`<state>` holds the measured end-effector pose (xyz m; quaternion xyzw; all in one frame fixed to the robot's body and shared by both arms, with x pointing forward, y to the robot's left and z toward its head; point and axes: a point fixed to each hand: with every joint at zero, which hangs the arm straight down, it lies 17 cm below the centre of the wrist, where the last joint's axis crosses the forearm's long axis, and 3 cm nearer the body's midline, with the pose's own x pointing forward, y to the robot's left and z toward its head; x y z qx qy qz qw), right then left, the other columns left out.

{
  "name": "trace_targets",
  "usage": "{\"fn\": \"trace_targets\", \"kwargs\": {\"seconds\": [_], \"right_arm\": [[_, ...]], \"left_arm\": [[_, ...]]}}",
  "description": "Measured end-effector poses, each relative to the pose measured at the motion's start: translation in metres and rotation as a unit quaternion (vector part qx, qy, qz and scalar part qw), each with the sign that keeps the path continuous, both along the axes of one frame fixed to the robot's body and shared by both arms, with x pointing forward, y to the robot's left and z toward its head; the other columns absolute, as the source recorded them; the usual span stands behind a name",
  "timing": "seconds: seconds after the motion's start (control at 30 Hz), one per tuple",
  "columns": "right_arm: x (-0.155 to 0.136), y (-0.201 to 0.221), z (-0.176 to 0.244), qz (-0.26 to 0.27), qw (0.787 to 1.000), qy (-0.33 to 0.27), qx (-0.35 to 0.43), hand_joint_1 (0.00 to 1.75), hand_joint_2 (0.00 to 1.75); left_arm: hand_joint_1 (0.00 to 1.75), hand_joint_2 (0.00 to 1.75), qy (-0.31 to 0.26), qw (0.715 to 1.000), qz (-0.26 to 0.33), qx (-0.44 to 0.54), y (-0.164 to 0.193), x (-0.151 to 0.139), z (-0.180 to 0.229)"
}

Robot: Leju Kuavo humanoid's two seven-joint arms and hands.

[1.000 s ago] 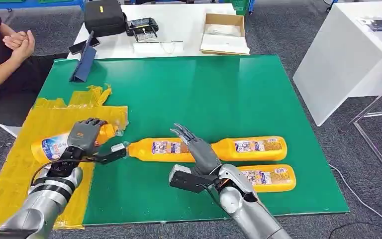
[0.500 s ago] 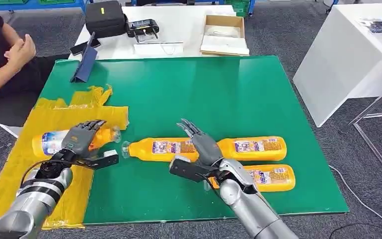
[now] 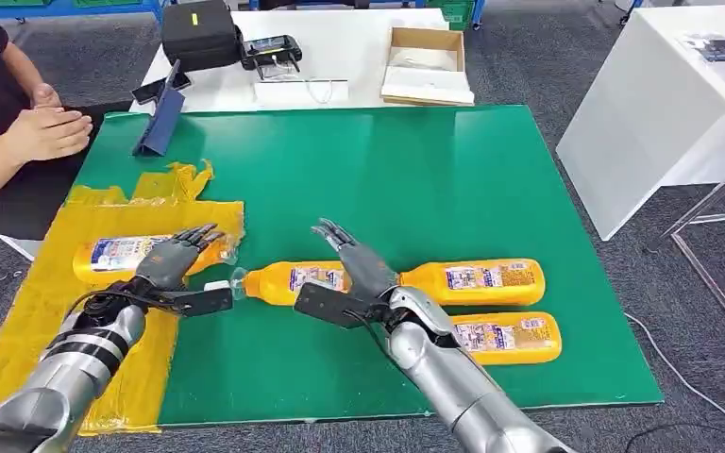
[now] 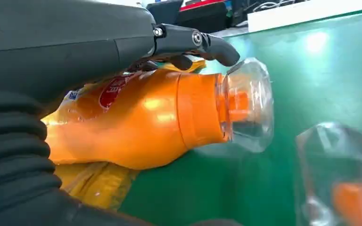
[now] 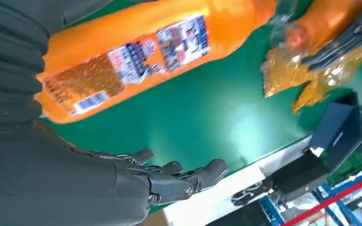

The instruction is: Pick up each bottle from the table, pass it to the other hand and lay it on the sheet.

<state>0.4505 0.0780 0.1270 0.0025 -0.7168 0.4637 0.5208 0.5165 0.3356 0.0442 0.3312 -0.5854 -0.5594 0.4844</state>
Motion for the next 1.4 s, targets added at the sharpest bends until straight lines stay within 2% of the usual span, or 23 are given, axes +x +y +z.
{"fn": "trace_targets", "kwargs": {"seconds": [0.43, 0.5, 0.6, 0.9, 0.97, 1.07, 1.17, 1.4], "right_arm": [[-0.004, 0.019, -0.01, 0.004, 1.0, 0.019, -0.02, 0.0, 1.75], [-0.004, 0.022, -0.011, 0.002, 0.999, 0.023, -0.026, 0.0, 1.75], [-0.005, 0.023, -0.016, -0.002, 0.999, 0.022, -0.037, 0.0, 1.75], [-0.009, 0.023, -0.027, 0.0, 0.998, 0.028, -0.052, 0.0, 1.75], [-0.008, 0.022, -0.03, -0.002, 0.998, 0.028, -0.058, 0.0, 1.75], [-0.004, 0.017, -0.035, -0.011, 0.997, 0.018, -0.076, 0.0, 1.75], [-0.001, 0.012, -0.041, -0.013, 0.995, 0.018, -0.098, 0.0, 1.75], [0.003, 0.0, -0.062, -0.019, 0.988, 0.036, -0.151, 0.0, 1.75]], "left_arm": [[0.0, 0.0, -0.005, 0.994, -0.003, -0.112, -0.015, 0.009, 0.023], [0.0, 0.0, 0.002, 0.986, -0.001, -0.165, -0.019, 0.011, 0.03], [0.0, 0.0, 0.007, 0.961, 0.0, -0.277, -0.027, 0.011, 0.047], [0.0, 0.0, -0.004, 0.948, 0.005, -0.32, -0.026, 0.013, 0.06], [0.0, 0.0, 0.007, 0.931, -0.003, -0.366, -0.03, 0.01, 0.064], [0.0, 0.0, 0.017, 0.884, -0.018, -0.466, -0.032, 0.005, 0.082], [0.0, 0.0, 0.008, 0.851, -0.029, -0.525, -0.03, 0.002, 0.102], [0.0, 0.0, -0.004, 0.826, -0.055, -0.561, -0.038, -0.003, 0.118]]}}
